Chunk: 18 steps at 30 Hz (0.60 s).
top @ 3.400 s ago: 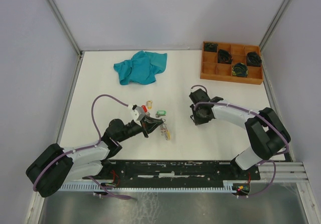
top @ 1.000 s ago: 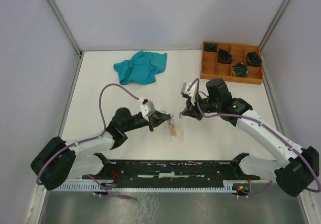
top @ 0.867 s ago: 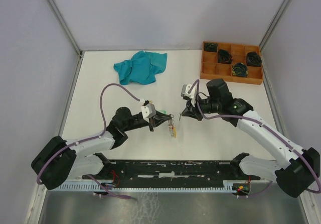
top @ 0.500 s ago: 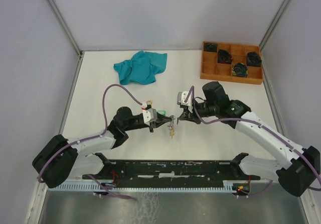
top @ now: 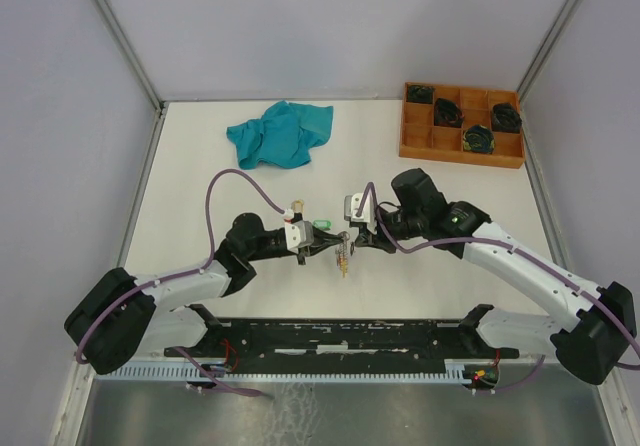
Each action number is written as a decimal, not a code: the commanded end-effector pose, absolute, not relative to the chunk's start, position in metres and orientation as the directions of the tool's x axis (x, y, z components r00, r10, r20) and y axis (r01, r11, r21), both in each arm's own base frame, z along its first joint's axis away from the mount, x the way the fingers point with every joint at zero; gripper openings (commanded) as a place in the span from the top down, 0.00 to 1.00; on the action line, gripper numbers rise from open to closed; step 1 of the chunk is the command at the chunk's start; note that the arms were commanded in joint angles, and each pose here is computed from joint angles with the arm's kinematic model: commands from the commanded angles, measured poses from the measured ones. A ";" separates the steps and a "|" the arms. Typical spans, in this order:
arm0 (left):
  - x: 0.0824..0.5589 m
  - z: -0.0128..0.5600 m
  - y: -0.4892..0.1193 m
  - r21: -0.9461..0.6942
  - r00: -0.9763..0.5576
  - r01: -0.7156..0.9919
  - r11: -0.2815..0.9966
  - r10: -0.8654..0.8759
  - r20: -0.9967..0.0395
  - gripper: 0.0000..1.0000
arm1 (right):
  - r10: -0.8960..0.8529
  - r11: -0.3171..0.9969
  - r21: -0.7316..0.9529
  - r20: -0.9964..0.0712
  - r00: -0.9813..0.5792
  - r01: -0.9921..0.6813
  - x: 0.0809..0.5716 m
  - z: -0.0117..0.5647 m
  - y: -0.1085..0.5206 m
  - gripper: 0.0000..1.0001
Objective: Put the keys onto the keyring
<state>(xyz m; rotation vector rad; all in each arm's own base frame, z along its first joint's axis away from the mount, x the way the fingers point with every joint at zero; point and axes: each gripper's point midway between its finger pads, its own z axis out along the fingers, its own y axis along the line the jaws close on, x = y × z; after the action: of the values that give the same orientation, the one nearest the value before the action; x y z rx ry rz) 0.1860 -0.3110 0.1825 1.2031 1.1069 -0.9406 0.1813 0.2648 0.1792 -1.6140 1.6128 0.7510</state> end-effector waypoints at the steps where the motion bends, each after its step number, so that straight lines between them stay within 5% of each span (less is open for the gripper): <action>1: 0.183 0.200 -0.312 0.319 0.325 0.939 0.128 -0.030 -0.945 0.97 | -0.565 0.061 -0.146 -0.820 0.086 -0.987 0.191 0.191 0.267 0.99; 18: 0.180 0.201 -0.315 0.307 0.312 0.946 0.101 -0.036 -0.949 0.97 | -0.575 0.058 -0.140 -0.814 0.082 -0.988 0.192 0.190 0.269 0.99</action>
<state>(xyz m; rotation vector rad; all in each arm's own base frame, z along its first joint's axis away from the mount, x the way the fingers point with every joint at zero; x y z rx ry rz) 0.1815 -0.3115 0.1814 1.2247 1.0912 -0.9548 0.1853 0.2631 0.1750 -1.6131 1.6345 0.7165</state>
